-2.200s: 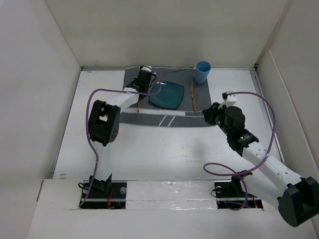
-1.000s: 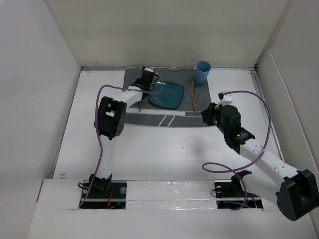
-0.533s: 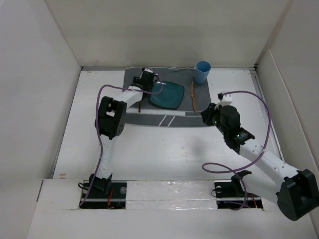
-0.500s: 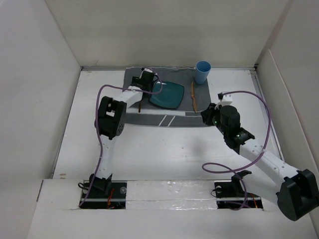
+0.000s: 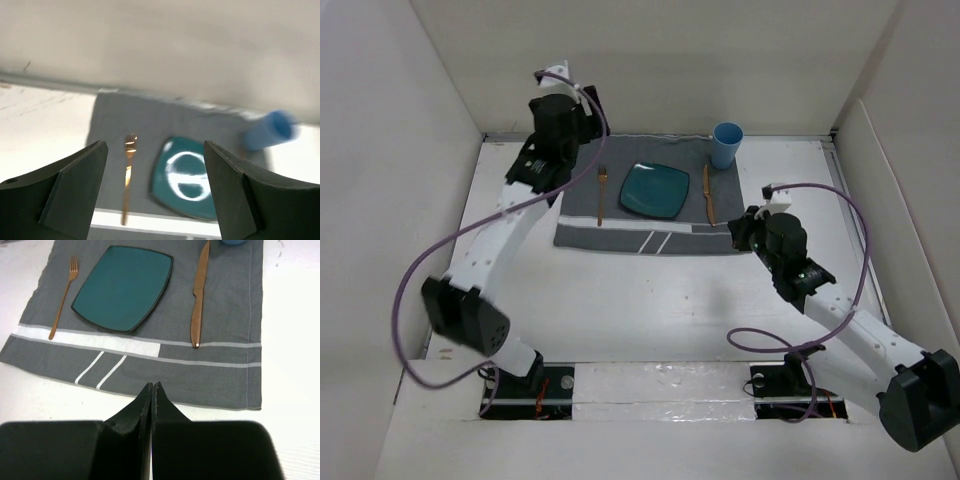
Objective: Set the dinner table for one person
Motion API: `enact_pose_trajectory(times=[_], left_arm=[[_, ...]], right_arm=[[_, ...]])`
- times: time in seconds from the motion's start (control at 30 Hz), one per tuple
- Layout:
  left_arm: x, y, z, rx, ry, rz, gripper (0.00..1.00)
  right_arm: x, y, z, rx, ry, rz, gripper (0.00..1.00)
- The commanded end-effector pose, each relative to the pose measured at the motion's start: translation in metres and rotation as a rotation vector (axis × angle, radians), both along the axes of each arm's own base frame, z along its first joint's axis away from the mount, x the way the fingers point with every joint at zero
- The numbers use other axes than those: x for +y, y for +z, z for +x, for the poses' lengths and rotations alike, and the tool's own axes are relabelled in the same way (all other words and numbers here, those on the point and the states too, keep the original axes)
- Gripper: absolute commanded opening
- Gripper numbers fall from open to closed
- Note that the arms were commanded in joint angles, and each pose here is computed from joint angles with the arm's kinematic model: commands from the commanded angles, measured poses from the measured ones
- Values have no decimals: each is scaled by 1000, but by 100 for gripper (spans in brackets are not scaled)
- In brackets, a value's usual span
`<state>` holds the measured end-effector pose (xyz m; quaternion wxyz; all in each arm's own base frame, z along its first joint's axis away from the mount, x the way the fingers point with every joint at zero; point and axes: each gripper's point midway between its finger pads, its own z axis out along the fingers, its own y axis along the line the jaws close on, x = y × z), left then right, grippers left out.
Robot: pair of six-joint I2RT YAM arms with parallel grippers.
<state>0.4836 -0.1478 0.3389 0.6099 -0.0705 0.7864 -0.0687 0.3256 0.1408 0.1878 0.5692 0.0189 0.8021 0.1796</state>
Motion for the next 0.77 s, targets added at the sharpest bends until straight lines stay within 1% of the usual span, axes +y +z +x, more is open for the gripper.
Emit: enact_pose_trajectory(times=[0.0,0.03,0.07,0.1,0.13,0.17,0.2,0.23,0.27,0.3,0.33,0.37,0.4,0.43,0.47,0.5,0.53,0.57,0.6,0.67,0.73], left_arm=[[-1,23,-43,-34,-55,-155,75],[0,40,-62,-66,-92,-186,76],[2,28,-72,-36,-96,-188,76],[3,28,-83,-31,-101,-212,77],[9,42,-102,-56,-112,-235,77],[11,37,-115,-38,-119,-239,77],[14,17,-126,-1,-126,-234,78],[23,31,-148,-50,-131,-256,78],[26,3,-159,-9,-129,-242,78],[33,-5,-170,-11,-118,-245,79],[43,7,-193,-75,-117,-278,79],[48,-28,-201,-22,-99,-266,79],[55,-35,-210,-32,-79,-272,80],[64,-28,-229,-85,-74,-305,81],[69,-55,-236,-47,-54,-293,82],[78,-60,-242,-61,-25,-295,83],[89,-55,-260,-126,-5,-328,85],[89,-57,-260,-118,-3,-329,85],[90,-48,-266,-148,-18,-335,85],[93,-33,-274,-213,-40,-345,84],[94,-34,-274,-215,-34,-341,86]], right_arm=[[0,32,1,-105,-13,29,0],[-3,35,0,-118,-23,34,0],[-4,37,-1,-126,-30,40,3],[-7,36,-2,-128,-40,39,10],[-11,42,-4,-151,-60,49,14],[-12,44,-6,-162,-71,58,17],[-16,48,-8,-181,-88,68,25],[-24,51,-11,-205,-120,77,30],[-28,53,-13,-213,-137,89,33],[-31,55,-16,-224,-152,96,43],[-37,53,-17,-230,-176,98,49],[-41,57,-20,-246,-193,113,54],[-45,59,-21,-258,-212,122,61],[-50,56,-22,-261,-239,126,63],[-55,60,-24,-275,-265,134,63],[-58,58,-25,-270,-273,131,64],[-63,62,-29,-294,-292,142,64],[-65,56,-29,-285,-302,134,64],[-66,64,-31,-320,-304,156,64],[-68,65,-33,-346,-308,165,63],[-69,63,-36,-346,-310,165,63]])
